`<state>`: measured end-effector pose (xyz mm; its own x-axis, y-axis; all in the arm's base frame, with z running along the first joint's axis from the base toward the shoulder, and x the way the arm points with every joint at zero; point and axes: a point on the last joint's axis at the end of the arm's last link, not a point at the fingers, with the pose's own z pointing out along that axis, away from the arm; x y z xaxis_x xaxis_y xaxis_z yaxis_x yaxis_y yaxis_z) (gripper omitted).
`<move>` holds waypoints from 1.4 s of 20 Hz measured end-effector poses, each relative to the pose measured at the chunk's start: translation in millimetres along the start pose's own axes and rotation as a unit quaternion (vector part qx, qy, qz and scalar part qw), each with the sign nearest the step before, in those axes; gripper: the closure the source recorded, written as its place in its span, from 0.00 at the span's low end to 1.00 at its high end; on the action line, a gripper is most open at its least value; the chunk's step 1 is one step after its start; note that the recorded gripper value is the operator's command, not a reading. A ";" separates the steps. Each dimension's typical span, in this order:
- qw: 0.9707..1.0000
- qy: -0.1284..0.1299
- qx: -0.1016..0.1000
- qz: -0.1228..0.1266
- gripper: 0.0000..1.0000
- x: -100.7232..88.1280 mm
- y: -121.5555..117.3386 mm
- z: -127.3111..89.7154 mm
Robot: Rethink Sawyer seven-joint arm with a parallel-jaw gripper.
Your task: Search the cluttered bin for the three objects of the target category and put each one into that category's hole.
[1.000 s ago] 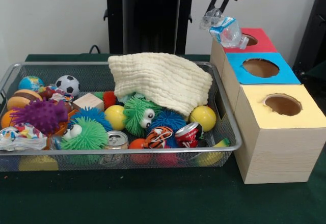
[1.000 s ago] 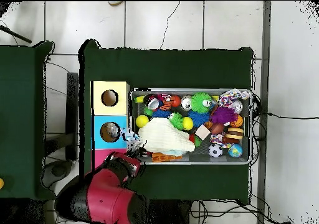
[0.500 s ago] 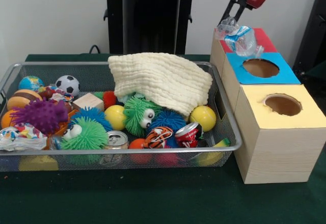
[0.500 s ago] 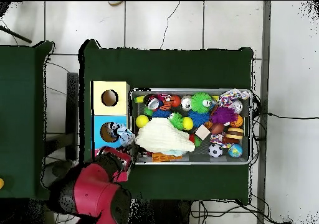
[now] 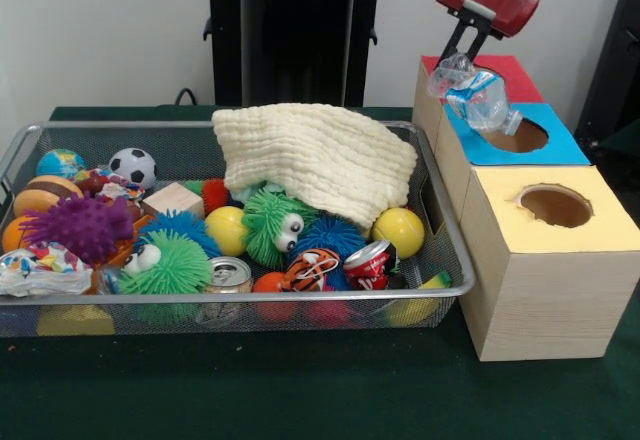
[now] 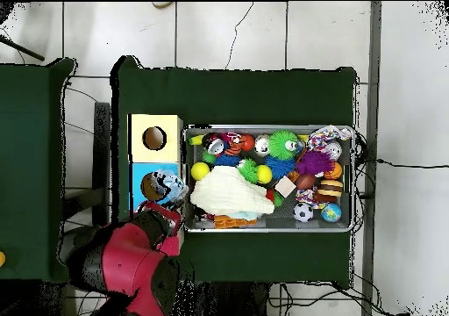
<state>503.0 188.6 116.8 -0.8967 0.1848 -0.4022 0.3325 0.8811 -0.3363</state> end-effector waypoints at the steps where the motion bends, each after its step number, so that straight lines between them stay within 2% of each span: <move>1: 1.000 0.001 0.001 0.002 1.00 0.6 0.4 1.8; 10: 1.000 0.009 0.012 0.008 1.00 9.0 3.8 14.1; 16: 1.000 -0.002 0.022 0.004 1.00 12.5 7.1 10.5; 28: 1.000 -0.015 0.026 0.009 1.00 9.7 13.3 5.7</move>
<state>500.4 199.6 103.6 -0.8817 0.1859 -0.4336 0.3632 0.8540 -0.3725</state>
